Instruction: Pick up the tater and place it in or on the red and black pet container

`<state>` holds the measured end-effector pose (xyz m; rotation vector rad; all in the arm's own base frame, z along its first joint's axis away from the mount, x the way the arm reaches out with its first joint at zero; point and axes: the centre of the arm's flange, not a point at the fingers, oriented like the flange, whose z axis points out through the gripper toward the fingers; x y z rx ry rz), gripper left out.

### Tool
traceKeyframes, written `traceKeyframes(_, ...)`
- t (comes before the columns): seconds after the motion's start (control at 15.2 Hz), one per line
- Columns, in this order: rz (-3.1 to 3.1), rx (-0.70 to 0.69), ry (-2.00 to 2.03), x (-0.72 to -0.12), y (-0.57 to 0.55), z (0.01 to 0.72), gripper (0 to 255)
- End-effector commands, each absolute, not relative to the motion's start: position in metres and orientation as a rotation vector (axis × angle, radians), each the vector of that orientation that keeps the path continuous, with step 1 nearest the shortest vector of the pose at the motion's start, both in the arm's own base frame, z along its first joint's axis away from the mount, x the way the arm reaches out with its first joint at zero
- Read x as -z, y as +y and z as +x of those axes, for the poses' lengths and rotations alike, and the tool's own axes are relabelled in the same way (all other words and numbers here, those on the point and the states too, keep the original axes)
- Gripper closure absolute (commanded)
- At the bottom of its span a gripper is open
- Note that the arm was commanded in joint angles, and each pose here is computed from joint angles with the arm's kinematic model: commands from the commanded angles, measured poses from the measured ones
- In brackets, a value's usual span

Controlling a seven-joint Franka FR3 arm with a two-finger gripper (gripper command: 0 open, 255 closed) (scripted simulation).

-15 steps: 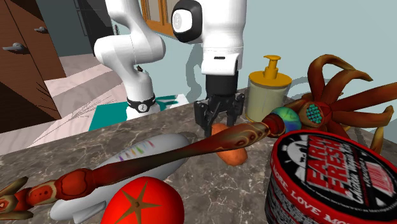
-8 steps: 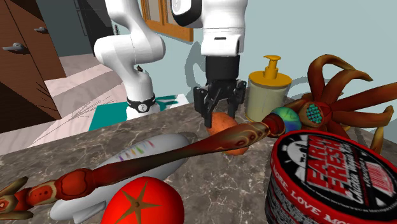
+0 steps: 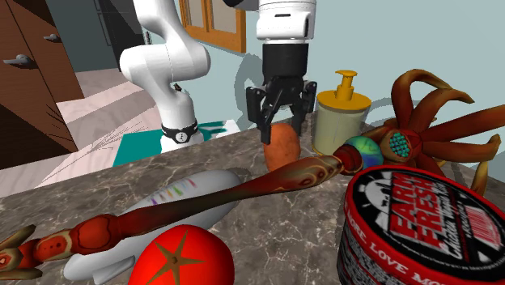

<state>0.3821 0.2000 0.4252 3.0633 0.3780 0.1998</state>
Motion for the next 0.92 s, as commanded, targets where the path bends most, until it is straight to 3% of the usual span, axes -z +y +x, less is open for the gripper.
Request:
traceKeyframes(0.0, 3.063, -0.199, 0.378, -0.436, 0.200, 0.383, 255)
traceKeyframes(0.86, 3.063, -0.199, 0.378, -0.505, 0.200, 0.383, 255)
